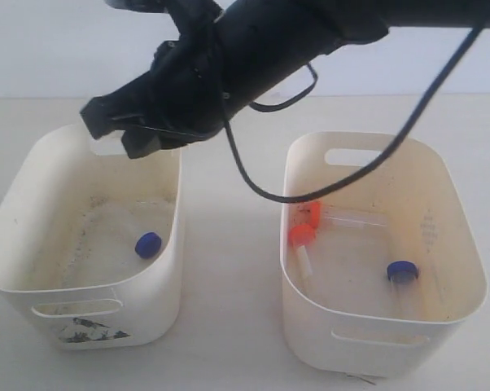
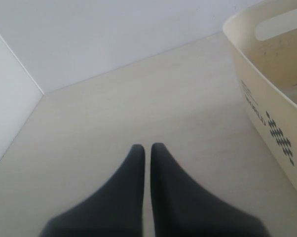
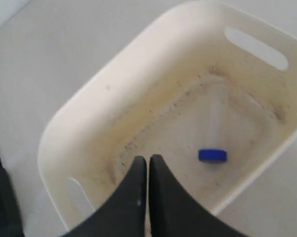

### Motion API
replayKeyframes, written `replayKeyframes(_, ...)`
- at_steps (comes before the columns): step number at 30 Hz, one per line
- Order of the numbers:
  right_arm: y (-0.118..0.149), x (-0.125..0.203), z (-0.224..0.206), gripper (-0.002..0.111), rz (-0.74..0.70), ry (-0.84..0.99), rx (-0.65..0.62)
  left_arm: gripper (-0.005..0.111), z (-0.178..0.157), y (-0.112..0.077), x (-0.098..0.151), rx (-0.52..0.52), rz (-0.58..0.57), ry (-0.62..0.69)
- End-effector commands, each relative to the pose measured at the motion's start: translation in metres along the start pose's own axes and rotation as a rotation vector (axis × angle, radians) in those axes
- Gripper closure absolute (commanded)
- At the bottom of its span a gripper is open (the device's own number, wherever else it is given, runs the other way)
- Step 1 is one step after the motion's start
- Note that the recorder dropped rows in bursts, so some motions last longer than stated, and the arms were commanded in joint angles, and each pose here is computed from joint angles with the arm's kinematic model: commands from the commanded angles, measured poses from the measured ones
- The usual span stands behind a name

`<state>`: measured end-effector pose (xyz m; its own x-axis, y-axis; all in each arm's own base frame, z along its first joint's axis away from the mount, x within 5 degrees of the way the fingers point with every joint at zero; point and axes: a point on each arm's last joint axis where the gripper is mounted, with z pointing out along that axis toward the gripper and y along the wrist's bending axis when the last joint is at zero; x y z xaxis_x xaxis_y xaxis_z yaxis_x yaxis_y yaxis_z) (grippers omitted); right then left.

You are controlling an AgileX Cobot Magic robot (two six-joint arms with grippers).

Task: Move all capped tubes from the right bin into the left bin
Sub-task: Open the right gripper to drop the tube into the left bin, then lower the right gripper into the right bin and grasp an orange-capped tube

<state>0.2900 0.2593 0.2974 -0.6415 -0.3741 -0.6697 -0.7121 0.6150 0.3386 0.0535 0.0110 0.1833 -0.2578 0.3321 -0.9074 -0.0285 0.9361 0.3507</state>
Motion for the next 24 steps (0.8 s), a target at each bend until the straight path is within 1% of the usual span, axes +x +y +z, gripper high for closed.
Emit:
replayKeyframes(1, -0.003, 0.023, -0.030, 0.107, -0.056, 0.072, 0.144, 0.102, 0.000, 0.000, -0.001, -0.001, -0.011, -0.005)
replayKeyframes(3, -0.004, 0.034, -0.041, 0.107, -0.079, 0.097, 0.197, 0.102, 0.000, 0.000, -0.001, -0.001, -0.011, -0.005)
replayKeyframes(7, -0.009, 0.054, -0.072, 0.107, -0.201, 0.168, 0.348, 0.102, 0.000, 0.000, -0.001, -0.001, -0.011, -0.005)
replayKeyframes(9, -0.013, 0.058, -0.086, 0.107, -0.281, 0.219, 0.437, 0.102, 0.000, 0.000, -0.001, -0.001, -0.011, -0.005)
replayKeyframes(11, -0.021, 0.062, -0.099, 0.109, -0.400, 0.319, 0.553, 0.102, 0.000, 0.000, -0.001, -0.001, -0.011, -0.005)
replayKeyframes(13, -0.029, 0.066, -0.107, 0.109, -0.509, 0.434, 0.637, 0.102, 0.000, 0.000, -0.001, -0.001, -0.011, -0.005)
replayKeyframes(15, -0.033, 0.067, -0.109, 0.109, -0.621, 0.518, 0.652, 0.102, 0.000, 0.000, -0.001, -0.001, -0.011, -0.005)
replayKeyframes(17, -0.034, 0.068, -0.106, 0.109, -0.768, 0.579, 0.605, 0.102, 0.000, 0.000, -0.001, -0.001, -0.011, -0.005)
replayKeyframes(18, -0.034, 0.067, -0.102, 0.109, -0.818, 0.584, 0.582, 0.102, 0.000, 0.000, -0.001, -0.001, -0.011, -0.005)
replayKeyframes(21, -0.039, 0.063, -0.096, 0.109, -0.828, 0.530, 0.589, 0.102, 0.000, 0.000, -0.001, -0.001, -0.011, -0.005)
replayKeyframes(24, -0.056, 0.066, -0.093, 0.109, -0.757, 0.549, 0.609, 0.102, 0.000, 0.000, -0.001, -0.001, -0.011, -0.005)
